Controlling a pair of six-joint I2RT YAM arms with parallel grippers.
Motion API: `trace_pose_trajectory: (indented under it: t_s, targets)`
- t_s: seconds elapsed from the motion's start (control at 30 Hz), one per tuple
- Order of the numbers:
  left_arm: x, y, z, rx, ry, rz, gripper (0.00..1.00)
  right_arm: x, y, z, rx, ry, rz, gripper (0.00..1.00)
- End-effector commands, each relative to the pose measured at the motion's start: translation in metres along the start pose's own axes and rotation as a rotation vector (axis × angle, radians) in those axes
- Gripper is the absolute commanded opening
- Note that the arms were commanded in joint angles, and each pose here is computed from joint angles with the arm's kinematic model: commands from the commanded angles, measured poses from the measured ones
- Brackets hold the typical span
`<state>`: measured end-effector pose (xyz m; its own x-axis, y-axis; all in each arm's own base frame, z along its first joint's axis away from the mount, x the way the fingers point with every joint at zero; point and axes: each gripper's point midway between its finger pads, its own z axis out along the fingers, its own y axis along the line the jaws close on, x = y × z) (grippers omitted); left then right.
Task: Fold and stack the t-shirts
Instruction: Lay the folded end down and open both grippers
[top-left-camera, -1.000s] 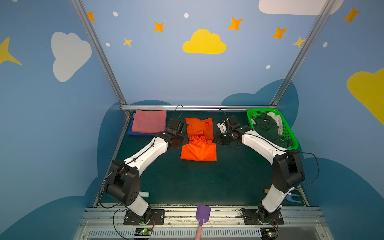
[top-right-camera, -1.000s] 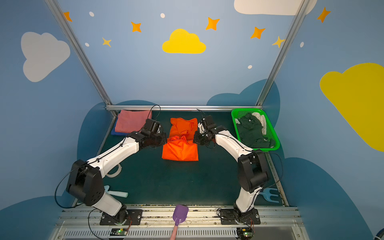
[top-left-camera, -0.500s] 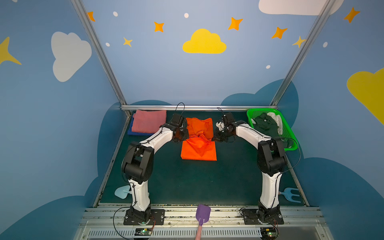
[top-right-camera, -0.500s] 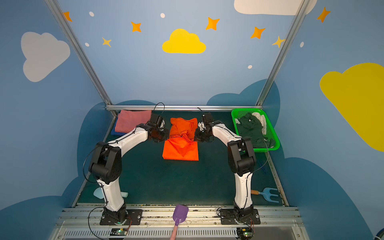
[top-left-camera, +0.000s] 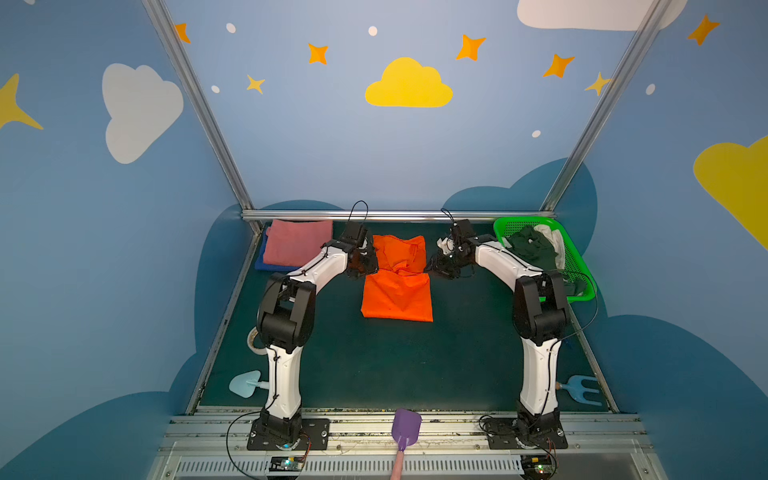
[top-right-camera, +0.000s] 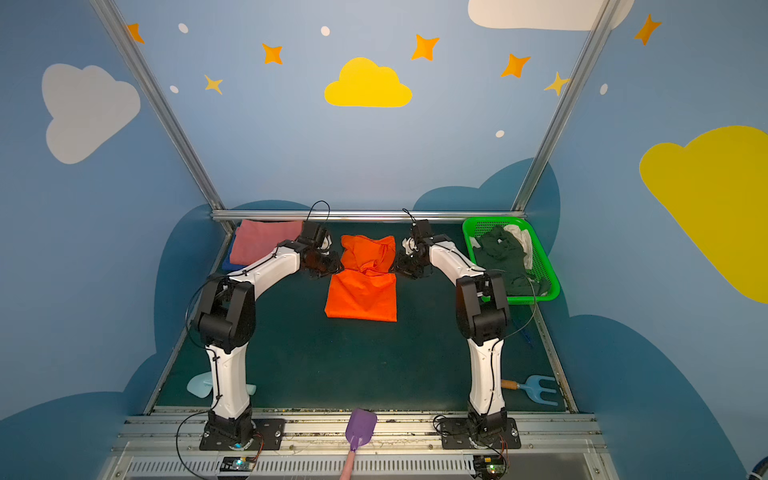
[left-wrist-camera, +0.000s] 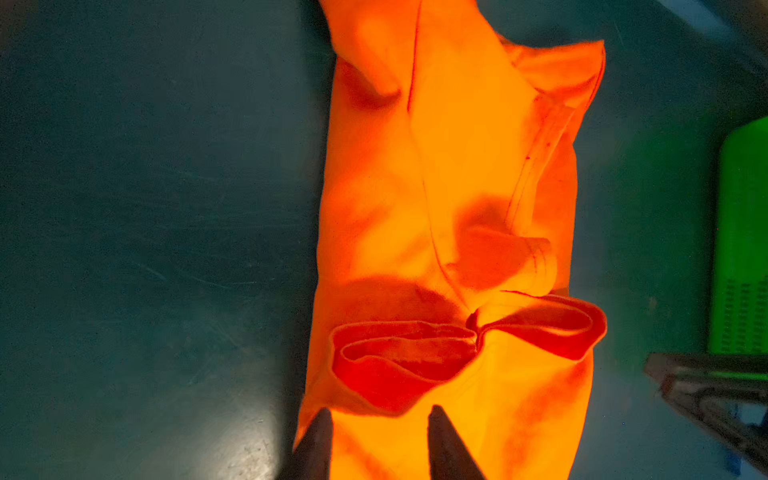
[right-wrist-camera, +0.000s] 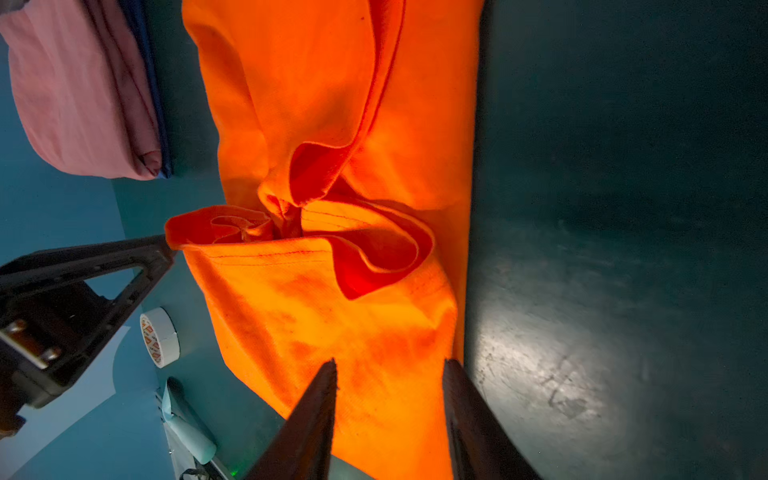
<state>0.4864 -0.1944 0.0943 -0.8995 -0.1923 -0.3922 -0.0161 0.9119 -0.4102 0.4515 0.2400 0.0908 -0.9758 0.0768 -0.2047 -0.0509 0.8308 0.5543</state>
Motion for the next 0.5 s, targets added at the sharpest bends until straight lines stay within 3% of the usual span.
trace_pose_trajectory:
  t_s: [0.0,0.07,0.2,0.27,0.37,0.47]
  targets:
    - [-0.011,-0.005,-0.017,0.011,-0.015,0.029,0.55,-0.006,0.016,-0.037,-0.012,-0.058,-0.035,0.47]
    - [-0.013,-0.006,-0.028,0.006,-0.034,0.036,0.66,-0.001,0.024,-0.045,-0.034,-0.073,-0.043,0.47]
    - [-0.008,-0.010,-0.049,0.024,-0.076,0.024,0.69,0.018,0.039,-0.047,-0.078,-0.066,-0.063,0.42]
    - [0.001,-0.015,-0.056,0.055,-0.087,0.013,0.61,0.029,0.046,-0.042,-0.099,-0.049,-0.071,0.30]
    - [0.017,-0.023,-0.056,0.108,-0.073,-0.005,0.39,0.039,0.053,-0.027,-0.125,-0.018,-0.072,0.10]
    - [0.030,-0.027,-0.046,0.151,-0.036,-0.025,0.21,0.043,0.056,-0.010,-0.141,0.019,-0.067,0.00]
